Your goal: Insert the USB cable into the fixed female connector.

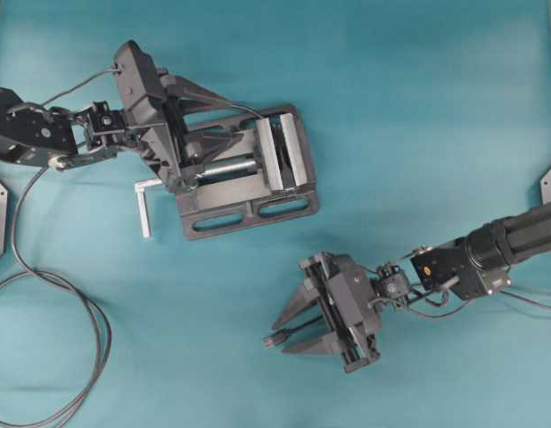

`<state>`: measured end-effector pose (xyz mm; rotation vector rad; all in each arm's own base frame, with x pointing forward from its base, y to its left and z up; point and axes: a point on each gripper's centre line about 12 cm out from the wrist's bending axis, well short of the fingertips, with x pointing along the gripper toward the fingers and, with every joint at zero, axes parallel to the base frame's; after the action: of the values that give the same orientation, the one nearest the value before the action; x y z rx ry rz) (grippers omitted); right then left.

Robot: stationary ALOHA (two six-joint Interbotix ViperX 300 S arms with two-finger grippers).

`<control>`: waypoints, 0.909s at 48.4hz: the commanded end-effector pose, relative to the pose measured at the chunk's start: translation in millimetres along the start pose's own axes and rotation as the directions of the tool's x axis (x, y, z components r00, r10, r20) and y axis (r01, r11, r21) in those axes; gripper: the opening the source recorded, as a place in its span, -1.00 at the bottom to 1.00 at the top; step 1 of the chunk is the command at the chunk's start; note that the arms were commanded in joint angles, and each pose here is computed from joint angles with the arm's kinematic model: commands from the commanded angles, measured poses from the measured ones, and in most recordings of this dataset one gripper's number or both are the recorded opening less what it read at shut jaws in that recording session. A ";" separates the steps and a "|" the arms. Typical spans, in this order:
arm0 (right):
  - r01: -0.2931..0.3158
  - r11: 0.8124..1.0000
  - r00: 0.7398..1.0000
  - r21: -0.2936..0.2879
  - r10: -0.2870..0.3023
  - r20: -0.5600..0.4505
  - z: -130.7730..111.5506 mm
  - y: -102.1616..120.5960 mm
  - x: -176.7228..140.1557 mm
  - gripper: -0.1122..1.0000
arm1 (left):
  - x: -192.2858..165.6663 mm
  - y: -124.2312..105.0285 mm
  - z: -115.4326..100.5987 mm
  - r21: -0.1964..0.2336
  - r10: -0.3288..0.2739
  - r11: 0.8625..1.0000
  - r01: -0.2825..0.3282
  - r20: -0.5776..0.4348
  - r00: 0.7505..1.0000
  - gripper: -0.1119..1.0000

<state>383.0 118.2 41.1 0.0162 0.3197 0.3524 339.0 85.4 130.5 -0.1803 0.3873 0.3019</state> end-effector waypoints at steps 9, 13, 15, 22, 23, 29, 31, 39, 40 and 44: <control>0.019 1.000 1.000 -0.022 -0.018 0.017 5.8 -8.1 -1.2 -0.03 | 0.5 -2.2 10.6 -0.007 -0.008 1.000 0.008 0.036 0.999 0.66; 0.018 0.999 1.000 -0.043 -0.017 0.018 6.2 -8.0 -0.8 -0.20 | 0.5 -2.2 10.6 -0.007 -0.008 1.000 0.008 0.036 0.999 0.66; 0.014 0.998 1.000 -0.056 -0.013 0.018 6.2 -7.6 -0.8 -0.27 | 0.5 -2.2 10.6 -0.007 -0.008 1.000 0.008 0.036 0.999 0.66; -0.010 0.995 1.000 -0.095 0.010 0.002 3.3 -5.1 -2.3 -0.41 | 0.5 -1.2 10.7 -0.008 -0.005 1.000 0.005 0.037 0.999 0.66; -0.014 0.995 1.000 -0.097 0.014 -0.003 1.8 -4.3 -2.1 -0.41 | 0.5 -1.2 10.7 -0.008 -0.005 1.000 0.005 0.037 0.999 0.66; -0.019 0.995 1.000 -0.102 0.017 -0.023 -3.3 -4.5 -1.8 -0.41 | 0.5 -1.2 10.9 -0.008 -0.005 1.000 0.005 0.038 0.999 0.66; -0.021 0.995 0.999 -0.102 0.018 -0.026 -4.5 -4.0 -1.7 -0.41 | 0.5 -1.2 10.7 -0.008 -0.005 1.000 0.005 0.037 0.999 0.66; -0.017 0.995 1.000 -0.096 0.014 -0.026 -2.9 -5.5 0.5 -0.41 | -0.1 -0.9 9.2 -0.008 -0.004 1.000 0.005 0.034 0.999 0.66; -0.016 0.995 1.000 -0.096 0.014 -0.027 -2.5 -5.6 1.2 -0.41 | -0.1 -0.9 9.2 -0.008 -0.004 1.000 0.005 0.034 0.999 0.66; -0.010 0.995 0.999 -0.094 0.007 -0.035 -1.4 -7.1 3.7 -0.41 | -0.4 -0.8 8.4 -0.008 -0.004 1.000 0.004 0.030 1.000 0.66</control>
<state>382.7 113.7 35.0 -0.0810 0.3350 0.3841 339.0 85.5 130.7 -0.1812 0.3856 0.3030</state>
